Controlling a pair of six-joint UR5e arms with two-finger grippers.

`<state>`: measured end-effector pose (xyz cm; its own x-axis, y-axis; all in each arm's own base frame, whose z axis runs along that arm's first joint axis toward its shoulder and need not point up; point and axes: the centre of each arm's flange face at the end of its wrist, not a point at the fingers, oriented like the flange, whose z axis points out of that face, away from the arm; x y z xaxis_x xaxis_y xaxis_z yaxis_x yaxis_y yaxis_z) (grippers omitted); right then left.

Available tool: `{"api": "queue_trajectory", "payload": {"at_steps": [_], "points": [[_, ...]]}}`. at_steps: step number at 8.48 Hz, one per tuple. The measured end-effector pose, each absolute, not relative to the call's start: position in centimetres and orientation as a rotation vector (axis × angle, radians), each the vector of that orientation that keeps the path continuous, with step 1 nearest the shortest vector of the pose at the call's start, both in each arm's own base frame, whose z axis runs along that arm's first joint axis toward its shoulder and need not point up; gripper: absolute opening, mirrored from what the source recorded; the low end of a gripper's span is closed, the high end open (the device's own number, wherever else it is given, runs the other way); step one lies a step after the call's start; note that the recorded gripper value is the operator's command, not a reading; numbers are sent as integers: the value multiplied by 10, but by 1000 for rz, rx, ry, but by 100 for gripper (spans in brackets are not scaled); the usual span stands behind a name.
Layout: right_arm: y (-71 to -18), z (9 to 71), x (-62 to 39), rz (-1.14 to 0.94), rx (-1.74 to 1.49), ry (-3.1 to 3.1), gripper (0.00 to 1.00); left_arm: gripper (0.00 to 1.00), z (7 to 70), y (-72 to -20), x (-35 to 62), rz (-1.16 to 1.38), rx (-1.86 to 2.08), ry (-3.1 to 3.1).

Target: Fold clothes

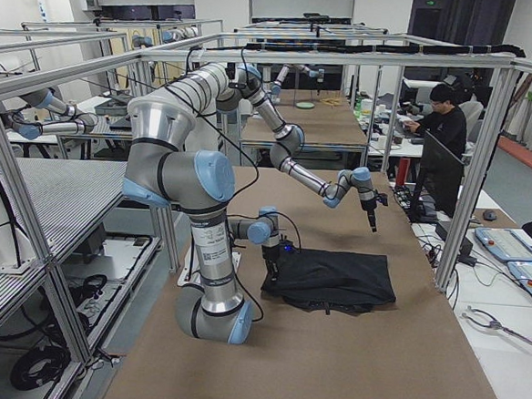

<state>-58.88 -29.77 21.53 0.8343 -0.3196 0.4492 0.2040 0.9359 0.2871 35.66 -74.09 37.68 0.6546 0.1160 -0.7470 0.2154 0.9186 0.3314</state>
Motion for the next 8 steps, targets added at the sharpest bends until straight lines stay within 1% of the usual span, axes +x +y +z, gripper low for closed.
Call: {"api": "queue_trajectory", "payload": {"at_steps": [3, 4, 5, 6, 8], "points": [[-286, 259, -538, -278, 225, -502, 0, 100, 377, -739, 360, -55, 414, 862], [-281, 271, -523, -277, 224, -497, 30, 100, 376, -739, 360, -55, 414, 863], [-275, 278, -516, -274, 219, -494, 91, 100, 376, -739, 361, -55, 414, 863], [-269, 280, -515, -268, 213, -496, 94, 100, 376, -739, 361, -55, 414, 863], [-269, 271, -514, -246, 220, -530, 94, 100, 374, -739, 362, -54, 414, 865]]}}
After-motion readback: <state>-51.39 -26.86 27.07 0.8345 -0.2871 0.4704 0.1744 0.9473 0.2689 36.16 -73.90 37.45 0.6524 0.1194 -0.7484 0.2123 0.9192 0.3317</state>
